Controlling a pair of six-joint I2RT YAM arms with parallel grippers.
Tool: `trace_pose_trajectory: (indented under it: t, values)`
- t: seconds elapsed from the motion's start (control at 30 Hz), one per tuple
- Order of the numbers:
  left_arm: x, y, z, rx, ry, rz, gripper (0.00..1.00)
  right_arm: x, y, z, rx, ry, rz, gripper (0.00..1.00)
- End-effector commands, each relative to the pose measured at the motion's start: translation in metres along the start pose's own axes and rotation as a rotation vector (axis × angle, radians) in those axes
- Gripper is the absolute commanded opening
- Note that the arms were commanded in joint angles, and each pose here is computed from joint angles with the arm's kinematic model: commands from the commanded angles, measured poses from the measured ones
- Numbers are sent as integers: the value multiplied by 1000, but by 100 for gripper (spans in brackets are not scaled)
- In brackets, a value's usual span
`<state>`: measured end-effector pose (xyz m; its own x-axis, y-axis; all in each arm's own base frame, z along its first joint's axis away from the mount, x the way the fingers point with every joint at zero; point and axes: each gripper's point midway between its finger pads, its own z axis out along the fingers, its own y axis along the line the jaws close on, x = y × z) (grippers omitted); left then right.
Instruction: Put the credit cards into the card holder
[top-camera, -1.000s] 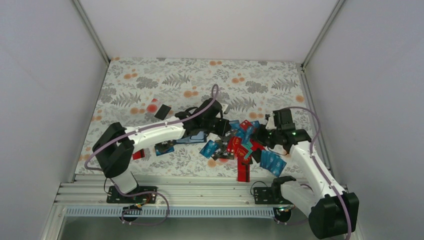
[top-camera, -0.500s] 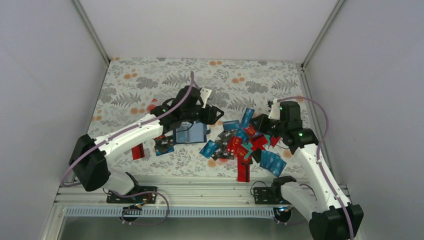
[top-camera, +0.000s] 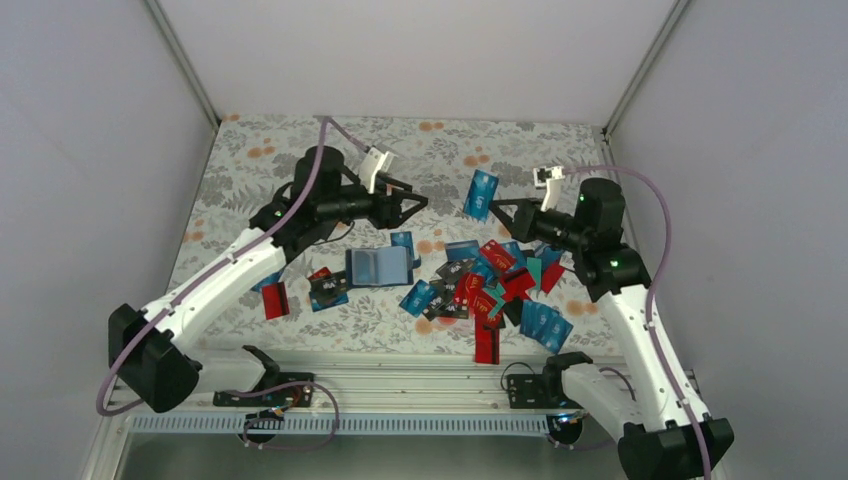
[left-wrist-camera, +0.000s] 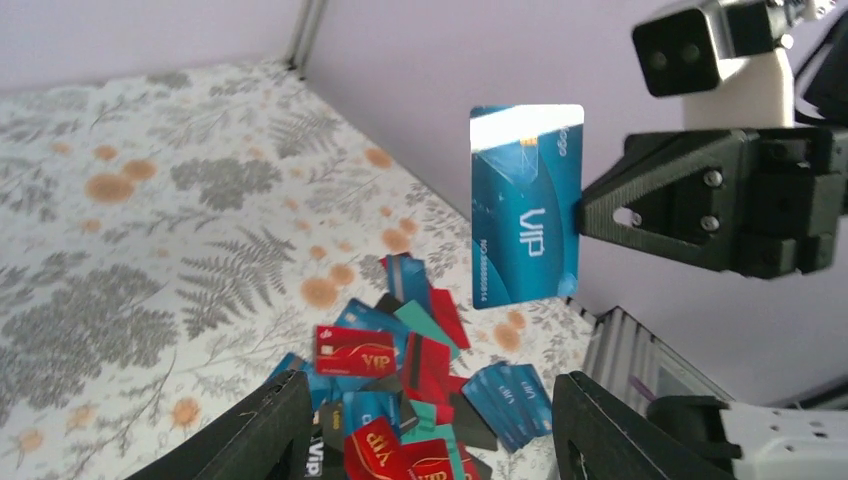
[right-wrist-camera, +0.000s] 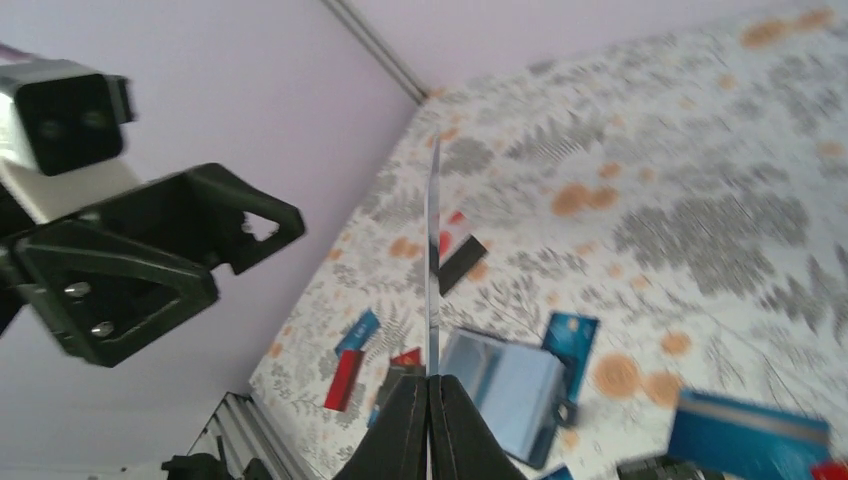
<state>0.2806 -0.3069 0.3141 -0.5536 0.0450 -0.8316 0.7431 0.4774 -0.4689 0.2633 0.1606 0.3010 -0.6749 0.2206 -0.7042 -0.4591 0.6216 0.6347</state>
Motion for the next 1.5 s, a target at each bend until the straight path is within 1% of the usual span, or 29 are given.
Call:
trace_pose_trajectory:
  t: [0.0, 0.2, 0.33, 0.47, 0.73, 0.93, 1.07, 1.33, 1.47]
  values:
    - [-22, -38, -23, 192, -60, 128, 60, -27, 54, -13, -206, -51, -193, 4]
    - [-42, -68, -47, 337, -101, 211, 59, -33, 95, -23, -414, -30, -263, 4]
    - [-52, -83, -55, 404, -123, 241, 59, -34, 110, -28, -497, -12, -293, 4]
    - [-59, -90, -55, 449, -136, 237, 57, -33, 119, -31, -558, 12, -309, 4]
    - [-56, -90, -40, 542, -100, 200, 51, -29, 127, -31, -614, 44, -323, 4]
    - [-51, -104, -35, 598, -62, 229, 47, -25, 135, -31, -650, 71, -343, 4]
    - [-50, -109, -36, 605, -55, 242, 42, -24, 139, -29, -663, 85, -351, 4]
    - [-50, -110, -37, 594, -49, 247, 28, -22, 142, -28, -673, 103, -358, 4]
    - [-51, -109, -37, 568, -47, 253, 25, -22, 142, -27, -667, 103, -361, 4]
